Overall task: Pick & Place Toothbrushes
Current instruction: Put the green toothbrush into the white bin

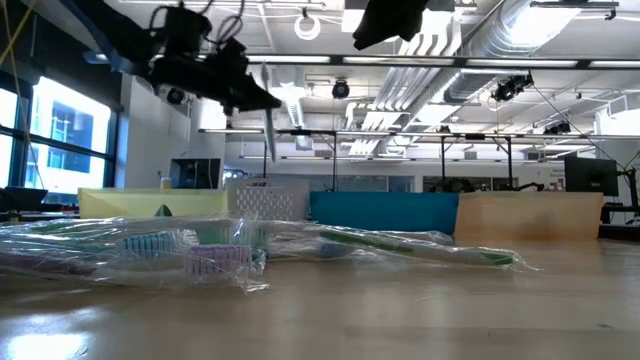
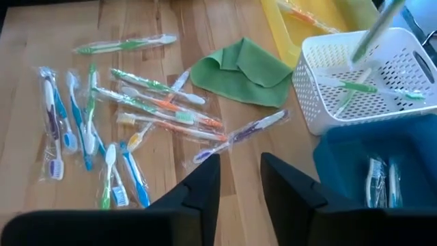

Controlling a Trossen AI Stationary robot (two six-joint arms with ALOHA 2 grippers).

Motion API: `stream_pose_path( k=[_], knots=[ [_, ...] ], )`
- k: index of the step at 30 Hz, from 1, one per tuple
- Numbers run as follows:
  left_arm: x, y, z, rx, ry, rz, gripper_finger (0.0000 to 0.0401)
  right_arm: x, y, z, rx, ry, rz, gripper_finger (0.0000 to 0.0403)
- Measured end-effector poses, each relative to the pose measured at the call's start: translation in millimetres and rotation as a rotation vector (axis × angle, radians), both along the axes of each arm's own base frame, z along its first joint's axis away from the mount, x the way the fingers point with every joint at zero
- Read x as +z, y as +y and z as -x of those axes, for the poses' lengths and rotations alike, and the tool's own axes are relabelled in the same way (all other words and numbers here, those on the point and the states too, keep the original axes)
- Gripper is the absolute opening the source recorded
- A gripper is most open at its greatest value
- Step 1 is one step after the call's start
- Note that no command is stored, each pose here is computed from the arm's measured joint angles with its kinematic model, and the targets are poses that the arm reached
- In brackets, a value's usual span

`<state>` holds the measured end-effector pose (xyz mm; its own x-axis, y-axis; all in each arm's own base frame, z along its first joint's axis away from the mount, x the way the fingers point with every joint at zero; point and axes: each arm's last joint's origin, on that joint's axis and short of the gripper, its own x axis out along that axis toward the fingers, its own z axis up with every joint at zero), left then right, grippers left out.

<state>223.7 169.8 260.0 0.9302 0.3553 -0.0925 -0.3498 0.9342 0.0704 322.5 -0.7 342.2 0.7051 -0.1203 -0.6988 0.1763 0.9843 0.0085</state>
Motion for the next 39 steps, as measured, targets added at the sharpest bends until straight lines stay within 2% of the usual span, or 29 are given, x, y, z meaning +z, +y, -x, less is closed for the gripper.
stream_pose_path(
  k=[5, 10, 20, 24, 30, 35, 39],
  knots=[
    [-26, 17, -23, -0.030, 0.062, 0.118, 0.0019, -1, 0, -1, 0.000, 0.005, 0.000, 0.0094],
    [-49, 30, -38, -0.008, 0.112, 0.194, 0.0019, -6, 0, -3, 0.000, 0.029, -0.001, 0.0093],
    [-61, 40, -49, 0.032, 0.138, 0.207, 0.0026, -19, 0, -2, -0.019, 0.060, -0.017, 0.0093],
    [-62, 41, -48, 0.068, 0.152, 0.207, 0.0060, -27, 0, -1, -0.021, 0.085, -0.017, 0.0093],
    [-62, 42, -47, 0.131, 0.158, 0.192, 0.0138, -33, 0, 0, -0.042, 0.101, -0.037, 0.0093],
    [-61, 45, -46, 0.192, 0.185, 0.099, 0.0190, -33, 2, 0, -0.045, 0.095, -0.049, 0.0093],
    [-56, 46, -47, 0.211, 0.159, 0.043, 0.0205, -33, 5, 0, -0.037, 0.090, -0.049, 0.0093]
  ],
)
